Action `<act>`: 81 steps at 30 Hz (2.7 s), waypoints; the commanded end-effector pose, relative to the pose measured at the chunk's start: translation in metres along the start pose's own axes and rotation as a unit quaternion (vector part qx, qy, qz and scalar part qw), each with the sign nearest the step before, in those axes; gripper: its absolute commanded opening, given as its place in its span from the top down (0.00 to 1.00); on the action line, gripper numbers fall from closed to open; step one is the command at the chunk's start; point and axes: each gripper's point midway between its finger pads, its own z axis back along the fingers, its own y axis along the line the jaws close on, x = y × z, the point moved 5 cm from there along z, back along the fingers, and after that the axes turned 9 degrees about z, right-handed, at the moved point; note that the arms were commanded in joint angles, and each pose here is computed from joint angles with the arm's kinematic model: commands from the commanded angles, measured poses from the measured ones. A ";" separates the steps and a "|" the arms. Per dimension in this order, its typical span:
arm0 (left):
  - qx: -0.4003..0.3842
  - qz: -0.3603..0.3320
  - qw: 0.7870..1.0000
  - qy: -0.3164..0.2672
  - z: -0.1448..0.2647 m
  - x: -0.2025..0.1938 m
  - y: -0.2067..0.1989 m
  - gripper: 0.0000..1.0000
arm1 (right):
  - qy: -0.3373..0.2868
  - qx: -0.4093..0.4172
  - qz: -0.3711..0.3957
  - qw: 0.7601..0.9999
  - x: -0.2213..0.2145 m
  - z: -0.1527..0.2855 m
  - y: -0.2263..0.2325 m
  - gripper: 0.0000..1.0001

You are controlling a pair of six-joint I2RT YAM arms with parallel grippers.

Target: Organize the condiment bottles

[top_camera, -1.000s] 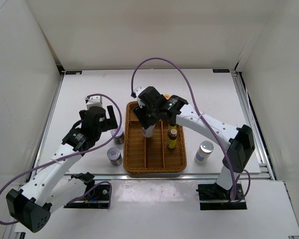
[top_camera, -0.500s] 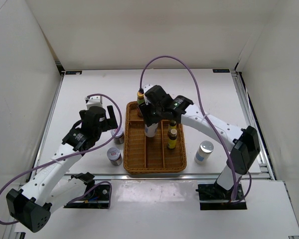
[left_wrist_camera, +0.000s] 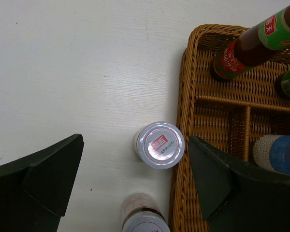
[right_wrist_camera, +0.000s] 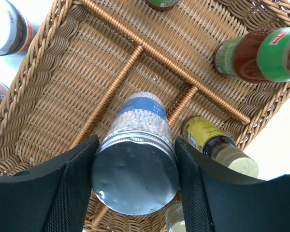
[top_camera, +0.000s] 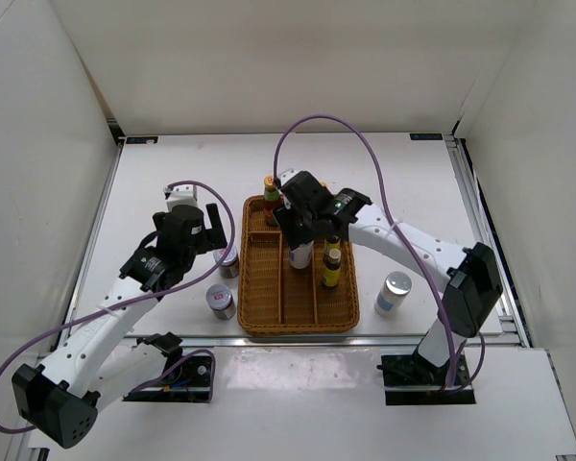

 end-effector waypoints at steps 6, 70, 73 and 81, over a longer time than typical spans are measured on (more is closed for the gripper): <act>-0.009 0.004 1.000 -0.002 0.002 0.003 -0.002 0.00 | -0.007 -0.019 -0.004 1.000 0.003 -0.010 -0.007 0.77; -0.010 -0.004 1.000 0.012 -0.002 -0.002 -0.005 0.00 | 0.087 -0.185 -0.366 0.908 -0.195 0.139 -0.068 0.00; -0.010 -0.004 1.000 0.012 -0.002 -0.002 -0.005 0.00 | 0.091 -0.181 -0.367 0.908 -0.188 0.141 -0.067 0.00; -0.010 -0.004 1.000 0.012 -0.002 -0.002 -0.005 0.00 | 0.171 -0.178 -0.368 0.896 -0.201 0.113 -0.059 0.00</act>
